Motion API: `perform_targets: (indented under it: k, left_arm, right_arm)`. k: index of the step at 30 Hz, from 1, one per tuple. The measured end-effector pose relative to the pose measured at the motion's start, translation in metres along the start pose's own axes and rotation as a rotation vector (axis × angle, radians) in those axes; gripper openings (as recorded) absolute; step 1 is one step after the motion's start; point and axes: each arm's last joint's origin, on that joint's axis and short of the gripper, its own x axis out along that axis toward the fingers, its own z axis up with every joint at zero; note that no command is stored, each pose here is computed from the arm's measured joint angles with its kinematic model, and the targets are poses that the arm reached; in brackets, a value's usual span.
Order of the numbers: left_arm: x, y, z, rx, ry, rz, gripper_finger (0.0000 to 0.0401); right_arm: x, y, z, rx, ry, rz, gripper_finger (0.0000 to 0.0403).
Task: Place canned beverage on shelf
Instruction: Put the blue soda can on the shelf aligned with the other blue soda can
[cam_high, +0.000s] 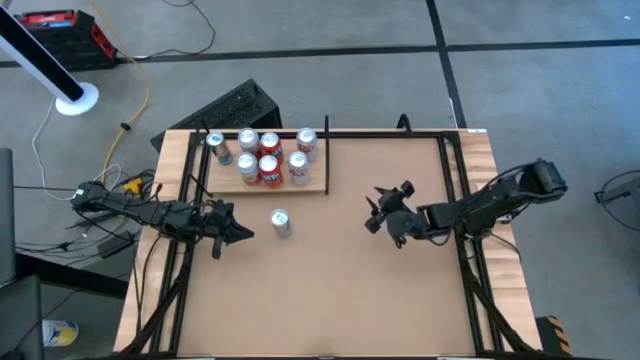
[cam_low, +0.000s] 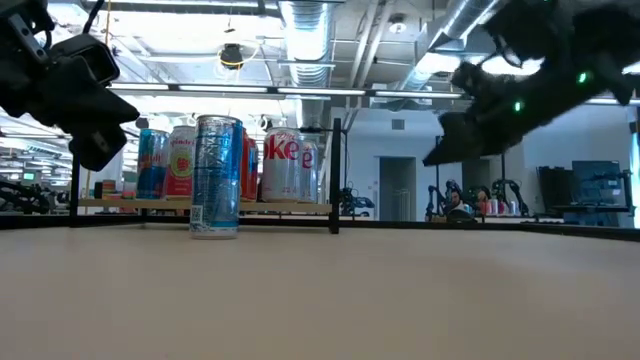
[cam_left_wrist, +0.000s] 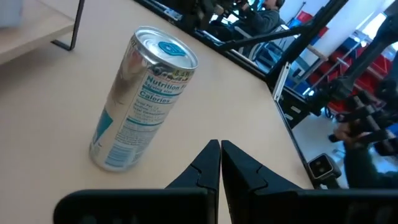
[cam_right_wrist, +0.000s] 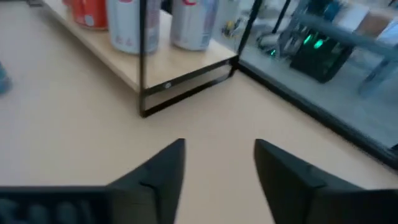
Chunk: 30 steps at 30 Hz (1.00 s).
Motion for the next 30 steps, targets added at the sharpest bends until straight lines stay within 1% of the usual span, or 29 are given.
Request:
perform_targets:
  k: [2,5,7,10,12,14,15,17,18,19,20,22,24,26,28,30]
  left_arm:
    - [0.000,0.000,0.000,-0.041,0.000,-0.002,0.0000]
    - [0.000,0.000,-0.001,-0.098,0.016,-0.017,0.0000]
    - [0.000,0.000,-0.001,-0.128,0.020,-0.019,0.0000]
    - [0.000,0.000,-0.001,-0.165,0.019,-0.019,0.0000]
    - [0.000,0.000,-0.001,-0.172,0.019,-0.017,0.0000]
    - [0.000,0.000,-0.001,-0.145,0.016,-0.015,0.0000]
    - [0.000,0.000,-0.001,-0.110,0.013,-0.011,0.0000]
    - [0.000,0.001,0.001,0.023,-0.017,0.023,0.0000]
    - [0.000,0.002,0.003,0.115,-0.039,0.053,0.0000]
    - [0.000,0.003,0.004,0.180,-0.058,0.095,0.0000]
    - [0.000,0.004,0.005,0.205,-0.074,0.143,0.0000]
    - [-0.002,0.007,0.009,0.189,-0.126,0.256,0.0000]
    - [-0.002,0.010,0.011,0.114,-0.180,0.329,0.0000]
    - [-0.003,0.011,0.012,0.062,-0.211,0.362,0.0000]
    - [-0.003,0.012,0.013,0.049,-0.235,0.394,0.0000]
    - [-0.004,0.013,0.014,0.045,-0.246,0.413,0.0000]
  right_arm:
    - [0.003,-0.007,-0.006,-0.048,0.013,-0.023,0.0167]
    - [0.008,-0.014,-0.008,-0.057,0.020,-0.063,0.0110]
    - [0.012,-0.019,-0.012,-0.116,0.040,-0.102,0.0077]
    - [0.022,-0.028,-0.007,-0.179,0.044,-0.167,0.0034]
    - [0.029,-0.036,0.001,-0.217,0.021,-0.220,0.0016]
    - [0.034,-0.045,0.015,-0.183,-0.041,-0.244,0.0015]
    - [0.035,-0.048,0.024,-0.153,-0.088,-0.229,0.0017]
    - [0.035,-0.054,0.038,-0.103,-0.176,-0.152,0.0021]
    - [0.033,-0.056,0.043,-0.086,-0.204,-0.117,0.0022]
    - [0.032,-0.058,0.046,-0.080,-0.219,-0.089,0.0021]
    - [0.030,-0.060,0.048,-0.083,-0.225,-0.082,0.0018]
    - [0.025,-0.063,0.049,-0.091,-0.212,-0.079,0.0015]
    - [0.021,-0.066,0.047,-0.103,-0.178,-0.066,0.0015]
    - [0.018,-0.067,0.045,-0.120,-0.153,-0.036,0.0016]
    - [0.017,-0.068,0.042,-0.156,-0.120,0.013,0.0018]
    - [0.015,-0.070,0.042,-0.186,-0.116,0.056,0.0018]
